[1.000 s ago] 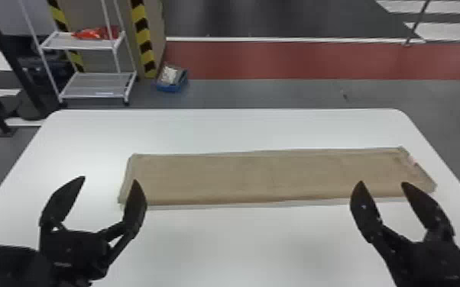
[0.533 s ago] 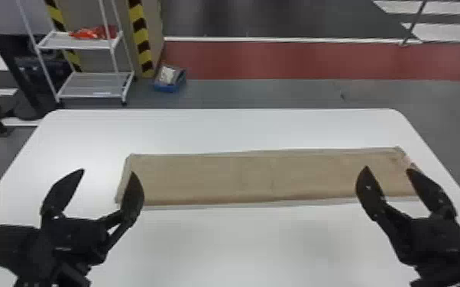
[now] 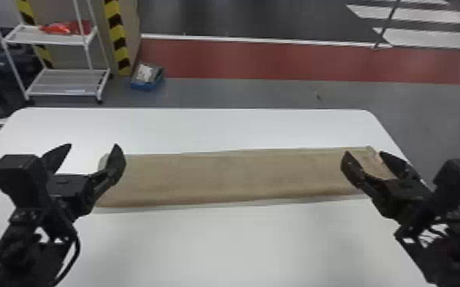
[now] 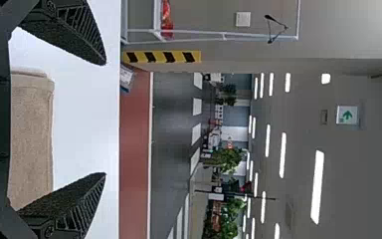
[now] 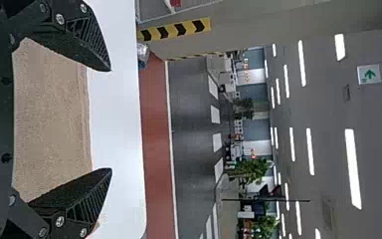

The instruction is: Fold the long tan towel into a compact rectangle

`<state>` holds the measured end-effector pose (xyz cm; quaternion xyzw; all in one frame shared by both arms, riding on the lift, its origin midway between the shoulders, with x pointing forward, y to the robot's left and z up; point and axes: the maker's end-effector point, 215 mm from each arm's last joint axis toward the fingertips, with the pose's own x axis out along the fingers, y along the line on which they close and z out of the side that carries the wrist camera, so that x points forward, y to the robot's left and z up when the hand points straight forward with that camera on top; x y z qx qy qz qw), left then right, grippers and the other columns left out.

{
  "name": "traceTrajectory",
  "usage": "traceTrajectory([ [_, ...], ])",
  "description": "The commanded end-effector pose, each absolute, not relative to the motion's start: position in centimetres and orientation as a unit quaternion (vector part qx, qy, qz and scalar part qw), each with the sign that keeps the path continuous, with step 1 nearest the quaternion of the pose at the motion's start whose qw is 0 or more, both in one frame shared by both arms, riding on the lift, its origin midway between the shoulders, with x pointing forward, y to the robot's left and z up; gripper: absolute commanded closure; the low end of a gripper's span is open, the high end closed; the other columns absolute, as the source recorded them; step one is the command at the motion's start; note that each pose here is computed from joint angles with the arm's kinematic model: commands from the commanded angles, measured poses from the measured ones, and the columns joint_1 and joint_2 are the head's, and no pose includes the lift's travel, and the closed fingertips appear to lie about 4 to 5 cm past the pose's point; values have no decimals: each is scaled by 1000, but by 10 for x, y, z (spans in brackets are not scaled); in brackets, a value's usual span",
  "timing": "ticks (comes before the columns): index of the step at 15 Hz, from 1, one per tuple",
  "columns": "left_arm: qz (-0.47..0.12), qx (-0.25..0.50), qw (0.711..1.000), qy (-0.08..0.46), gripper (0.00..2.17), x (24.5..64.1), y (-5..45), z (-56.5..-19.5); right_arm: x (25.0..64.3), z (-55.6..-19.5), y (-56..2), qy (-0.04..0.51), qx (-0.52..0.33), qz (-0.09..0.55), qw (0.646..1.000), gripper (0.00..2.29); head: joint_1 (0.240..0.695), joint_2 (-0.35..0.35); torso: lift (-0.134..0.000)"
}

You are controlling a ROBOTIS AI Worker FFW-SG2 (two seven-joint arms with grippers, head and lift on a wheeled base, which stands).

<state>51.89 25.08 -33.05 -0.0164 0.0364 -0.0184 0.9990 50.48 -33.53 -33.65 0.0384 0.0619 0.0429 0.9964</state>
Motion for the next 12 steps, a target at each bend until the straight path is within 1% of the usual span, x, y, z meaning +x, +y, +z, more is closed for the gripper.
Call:
traceTrajectory([
  [1, -13, -15, 998, 64, 90, 540, 256, -346, 530, -337, -337, 46, 45, 55, 996, 218, 695, -92, -123],
  [3, -7, -16, 997, 75, 93, 554, 262, -353, 549, -343, -325, 43, 51, 72, 995, 221, 695, -84, -123],
  [5, -6, -14, 995, 101, 107, 565, 262, -364, 569, -347, -310, 39, 50, 87, 994, 255, 695, -72, -123],
  [7, -6, -6, 988, 153, 147, 565, 265, -388, 583, -348, -301, 33, 39, 94, 994, 255, 695, -51, -123],
  [8, -5, -6, 986, 165, 154, 565, 266, -392, 585, -351, -299, 37, 34, 95, 994, 255, 695, -47, -123],
  [9, -5, -6, 985, 172, 211, 567, 267, -394, 587, -354, -299, 38, 30, 96, 994, 255, 695, -42, -123],
  [11, -5, -5, 985, 172, 218, 570, 268, -391, 588, -360, -299, 44, 25, 95, 994, 255, 695, -34, -123],
  [12, -3, 0, 984, 180, 259, 572, 271, -396, 589, -362, -298, 45, 23, 95, 994, 255, 695, -32, -123],
])
